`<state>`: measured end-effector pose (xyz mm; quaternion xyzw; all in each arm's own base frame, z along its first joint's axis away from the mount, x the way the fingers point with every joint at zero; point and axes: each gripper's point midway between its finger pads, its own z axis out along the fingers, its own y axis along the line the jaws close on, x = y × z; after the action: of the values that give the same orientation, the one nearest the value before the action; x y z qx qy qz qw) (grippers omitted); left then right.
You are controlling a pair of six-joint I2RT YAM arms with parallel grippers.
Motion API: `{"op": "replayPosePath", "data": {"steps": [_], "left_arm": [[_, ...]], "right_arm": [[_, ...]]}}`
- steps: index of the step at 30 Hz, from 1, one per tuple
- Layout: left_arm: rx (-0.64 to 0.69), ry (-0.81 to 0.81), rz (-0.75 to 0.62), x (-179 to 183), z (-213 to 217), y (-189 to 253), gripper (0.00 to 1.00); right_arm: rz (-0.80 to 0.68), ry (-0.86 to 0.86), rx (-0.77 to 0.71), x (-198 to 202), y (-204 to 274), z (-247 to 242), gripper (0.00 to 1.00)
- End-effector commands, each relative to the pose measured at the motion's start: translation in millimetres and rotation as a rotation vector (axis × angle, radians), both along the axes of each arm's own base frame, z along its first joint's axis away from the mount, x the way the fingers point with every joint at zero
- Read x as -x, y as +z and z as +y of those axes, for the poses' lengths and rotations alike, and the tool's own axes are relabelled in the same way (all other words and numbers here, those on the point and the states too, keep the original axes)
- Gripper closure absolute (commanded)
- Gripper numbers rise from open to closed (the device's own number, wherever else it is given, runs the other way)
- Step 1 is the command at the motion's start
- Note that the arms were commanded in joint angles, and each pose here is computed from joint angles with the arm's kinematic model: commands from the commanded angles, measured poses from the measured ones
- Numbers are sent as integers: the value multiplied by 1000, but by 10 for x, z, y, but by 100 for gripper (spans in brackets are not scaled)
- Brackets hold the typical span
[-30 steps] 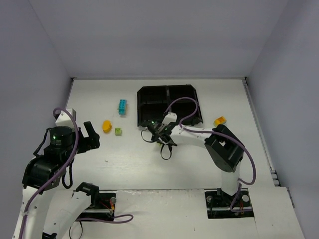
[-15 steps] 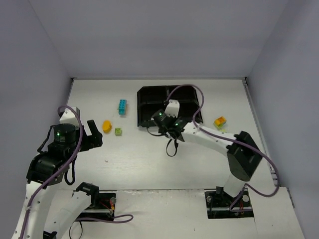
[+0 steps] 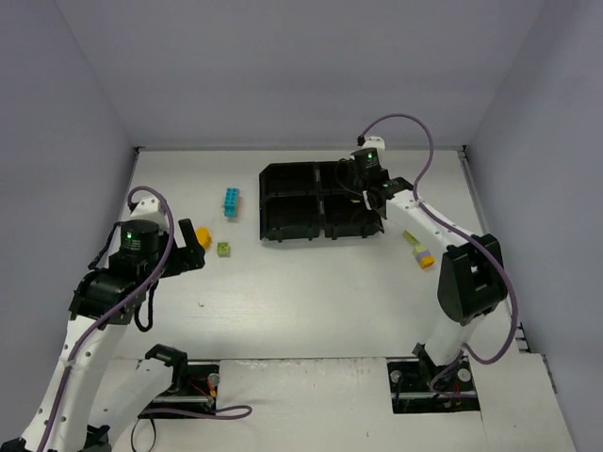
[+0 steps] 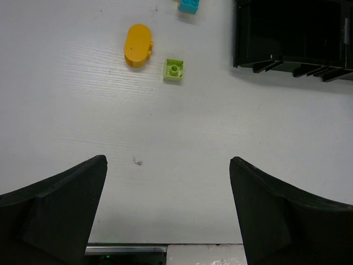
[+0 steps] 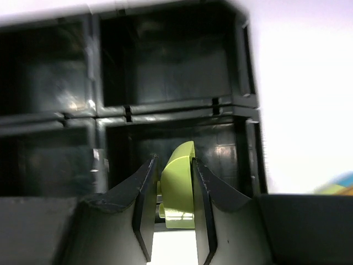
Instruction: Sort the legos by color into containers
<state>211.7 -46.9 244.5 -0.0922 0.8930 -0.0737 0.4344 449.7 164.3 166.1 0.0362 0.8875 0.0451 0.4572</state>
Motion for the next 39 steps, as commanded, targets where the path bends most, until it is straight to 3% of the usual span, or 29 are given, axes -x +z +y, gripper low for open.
{"op": "replayPosePath", "data": {"steps": [1, 5, 7, 12, 19, 23, 26, 32, 39], "left_arm": [[31, -4, -50, -157, -76, 131, 14], [29, -1, -49, -180, -76, 126, 14], [33, 0, -48, -199, -85, 115, 14], [46, -3, -10, -295, -151, -41, 14], [54, 32, 63, -596, -240, -322, 15], [42, 43, 118, -821, -309, -521, 16], [21, 34, 142, -1004, -362, -698, 16], [-29, 9, 250, -1305, -459, -1198, 19], [-85, -7, 328, -1558, -491, -1690, 26]], "right_arm": [[-29, 125, -17, -198, 44, 191, 85], [-6, 162, -26, -222, -52, 280, 67], [-36, 158, -34, -265, 11, 285, 53], [-71, 174, -44, -215, 213, 282, 31], [-165, 162, -64, 56, 718, 130, 27], [-156, 149, -68, 454, 750, -55, 26], [-230, 136, -106, 760, 1074, -194, 25], [-261, 113, -146, 1217, 1166, -398, 24], [-234, 80, -162, 1489, 1049, -533, 23]]}}
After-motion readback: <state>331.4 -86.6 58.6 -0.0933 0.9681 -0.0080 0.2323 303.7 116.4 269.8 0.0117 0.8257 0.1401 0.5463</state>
